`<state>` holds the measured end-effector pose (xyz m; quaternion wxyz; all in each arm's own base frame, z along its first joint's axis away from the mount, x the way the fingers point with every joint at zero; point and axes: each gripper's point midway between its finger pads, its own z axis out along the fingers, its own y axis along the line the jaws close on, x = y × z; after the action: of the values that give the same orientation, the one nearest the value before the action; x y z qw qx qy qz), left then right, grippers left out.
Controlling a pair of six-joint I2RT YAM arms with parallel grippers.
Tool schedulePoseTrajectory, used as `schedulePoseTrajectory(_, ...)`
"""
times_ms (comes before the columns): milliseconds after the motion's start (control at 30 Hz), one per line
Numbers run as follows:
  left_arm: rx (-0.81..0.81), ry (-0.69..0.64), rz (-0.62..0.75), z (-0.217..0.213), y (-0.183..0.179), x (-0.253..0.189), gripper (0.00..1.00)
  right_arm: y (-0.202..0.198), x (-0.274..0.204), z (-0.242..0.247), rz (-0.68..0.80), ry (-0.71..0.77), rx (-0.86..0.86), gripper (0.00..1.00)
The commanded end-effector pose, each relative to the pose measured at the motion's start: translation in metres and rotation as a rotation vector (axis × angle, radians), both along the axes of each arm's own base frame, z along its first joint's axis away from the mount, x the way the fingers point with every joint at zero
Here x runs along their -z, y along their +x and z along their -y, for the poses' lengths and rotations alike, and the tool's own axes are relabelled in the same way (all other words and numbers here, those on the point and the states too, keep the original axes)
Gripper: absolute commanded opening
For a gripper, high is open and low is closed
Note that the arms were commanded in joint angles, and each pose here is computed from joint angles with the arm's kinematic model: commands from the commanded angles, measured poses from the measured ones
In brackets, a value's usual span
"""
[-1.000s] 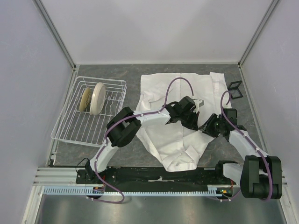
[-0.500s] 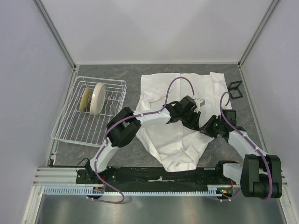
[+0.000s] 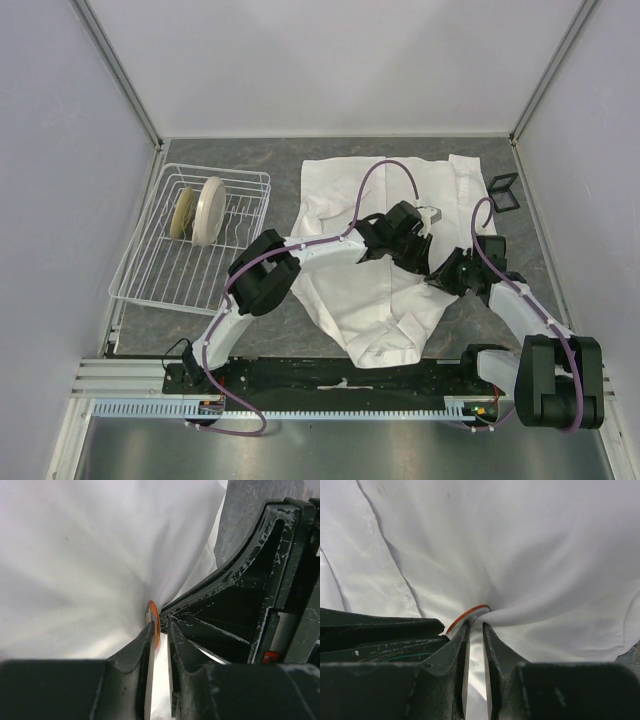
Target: Remove the brooch from the garment
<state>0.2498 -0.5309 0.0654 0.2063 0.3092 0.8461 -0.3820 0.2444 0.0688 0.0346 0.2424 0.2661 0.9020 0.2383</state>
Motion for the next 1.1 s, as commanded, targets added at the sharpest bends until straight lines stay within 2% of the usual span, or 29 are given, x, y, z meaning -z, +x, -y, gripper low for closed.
schedulePoseTrajectory(0, 0.021, -0.013, 0.048, 0.006, 0.005, -0.013, 0.24, -0.003, -0.001, 0.002, -0.007, -0.015, 0.005, 0.23)
schedulePoseTrajectory(200, 0.024, 0.004, 0.033, 0.004, 0.002, -0.004, 0.32, -0.001, -0.001, 0.003, -0.013, -0.018, 0.006, 0.23)
schedulePoseTrajectory(333, 0.032, 0.006, 0.033, 0.005, 0.001, -0.002, 0.32, -0.001, 0.000, 0.003, -0.012, -0.021, 0.004, 0.24)
schedulePoseTrajectory(467, 0.038, 0.010, 0.028, 0.006, -0.001, 0.003, 0.24, -0.001, 0.001, 0.004, -0.015, -0.026, 0.006, 0.23)
schedulePoseTrajectory(800, 0.059, 0.032, -0.009, 0.004, -0.007, 0.020, 0.20, 0.001, 0.005, 0.005, -0.023, -0.035, 0.000, 0.27)
schedulePoseTrajectory(900, 0.043, 0.034, 0.013, 0.003, -0.003, 0.015, 0.12, -0.001, 0.006, 0.005, -0.028, -0.035, 0.000, 0.27)
schedulePoseTrajectory(1067, 0.037, 0.025, 0.048, 0.007, 0.005, -0.009, 0.08, -0.007, 0.014, 0.007, -0.054, -0.045, 0.016, 0.24)
